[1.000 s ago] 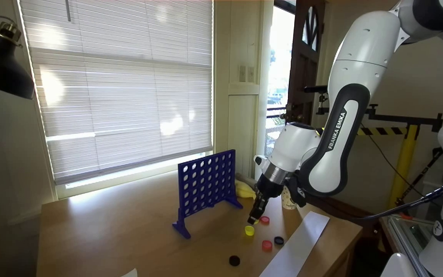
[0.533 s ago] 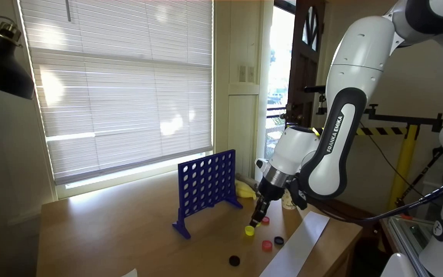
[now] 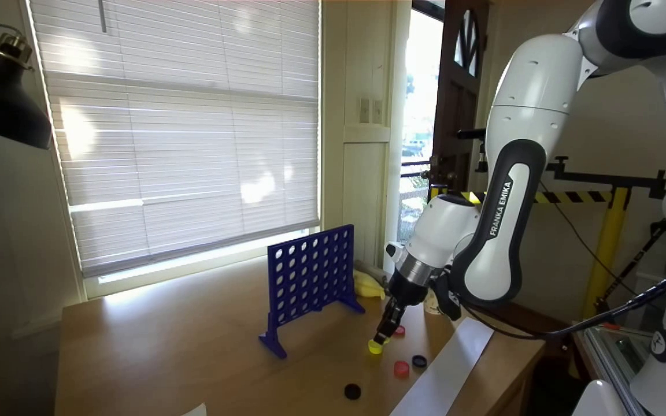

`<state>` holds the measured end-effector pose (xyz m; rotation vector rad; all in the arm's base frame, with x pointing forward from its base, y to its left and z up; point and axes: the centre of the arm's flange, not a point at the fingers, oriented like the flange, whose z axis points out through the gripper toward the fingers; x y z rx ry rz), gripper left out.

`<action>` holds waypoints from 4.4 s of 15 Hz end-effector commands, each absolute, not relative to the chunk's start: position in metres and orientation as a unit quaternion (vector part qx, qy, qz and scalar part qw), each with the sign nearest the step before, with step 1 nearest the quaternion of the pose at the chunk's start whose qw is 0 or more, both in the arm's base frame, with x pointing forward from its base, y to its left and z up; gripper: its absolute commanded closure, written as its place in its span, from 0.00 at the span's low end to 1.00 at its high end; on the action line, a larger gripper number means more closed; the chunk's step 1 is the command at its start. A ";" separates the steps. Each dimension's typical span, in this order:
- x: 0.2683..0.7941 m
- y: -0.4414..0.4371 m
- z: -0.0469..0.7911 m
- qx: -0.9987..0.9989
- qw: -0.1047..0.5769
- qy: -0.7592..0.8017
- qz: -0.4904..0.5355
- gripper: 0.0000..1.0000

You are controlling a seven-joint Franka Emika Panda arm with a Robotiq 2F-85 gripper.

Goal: Put one yellow disc on the two yellow discs

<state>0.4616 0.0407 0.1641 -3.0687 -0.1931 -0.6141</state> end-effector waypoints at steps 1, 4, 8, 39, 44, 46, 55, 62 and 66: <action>0.466 0.039 0.156 -0.975 0.009 -0.071 -0.209 0.90; 0.468 0.040 0.155 -0.974 0.009 -0.073 -0.212 0.90; 0.472 0.041 0.154 -0.973 0.009 -0.075 -0.220 0.90; 0.478 0.047 0.148 -0.971 0.012 -0.086 -0.224 0.90; 0.477 0.045 0.147 -0.971 0.011 -0.084 -0.221 0.90; 0.477 0.044 0.147 -0.971 0.011 -0.084 -0.222 0.90; 0.477 0.044 0.145 -0.972 0.010 -0.084 -0.220 0.90; 0.477 0.044 0.145 -0.972 0.010 -0.084 -0.219 0.90; 0.478 0.044 0.145 -0.972 0.010 -0.083 -0.219 0.34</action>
